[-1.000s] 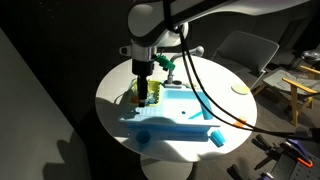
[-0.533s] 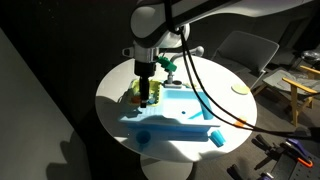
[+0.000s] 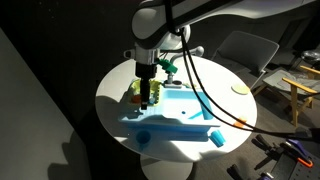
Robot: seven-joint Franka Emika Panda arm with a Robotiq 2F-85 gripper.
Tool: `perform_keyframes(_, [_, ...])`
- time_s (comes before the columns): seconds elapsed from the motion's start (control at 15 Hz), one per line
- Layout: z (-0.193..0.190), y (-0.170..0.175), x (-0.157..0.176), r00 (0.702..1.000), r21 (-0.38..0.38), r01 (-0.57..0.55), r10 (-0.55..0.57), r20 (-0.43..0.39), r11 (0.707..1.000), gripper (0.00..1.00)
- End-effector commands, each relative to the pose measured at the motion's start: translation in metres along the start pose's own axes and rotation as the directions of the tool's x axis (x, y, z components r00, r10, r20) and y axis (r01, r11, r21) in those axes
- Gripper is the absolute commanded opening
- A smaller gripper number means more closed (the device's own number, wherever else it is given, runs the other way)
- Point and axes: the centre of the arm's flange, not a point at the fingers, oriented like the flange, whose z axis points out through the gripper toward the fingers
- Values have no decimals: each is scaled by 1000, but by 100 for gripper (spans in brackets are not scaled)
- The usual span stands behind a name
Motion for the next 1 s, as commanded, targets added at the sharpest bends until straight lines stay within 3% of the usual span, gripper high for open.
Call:
perform_keyframes(0.0, [-3, -4, -7, 1000, 22, 15, -14, -22, 1000, 100])
perform_keyframes(0.93, [-9, 9, -4, 998, 13, 68, -68, 3, 998, 100])
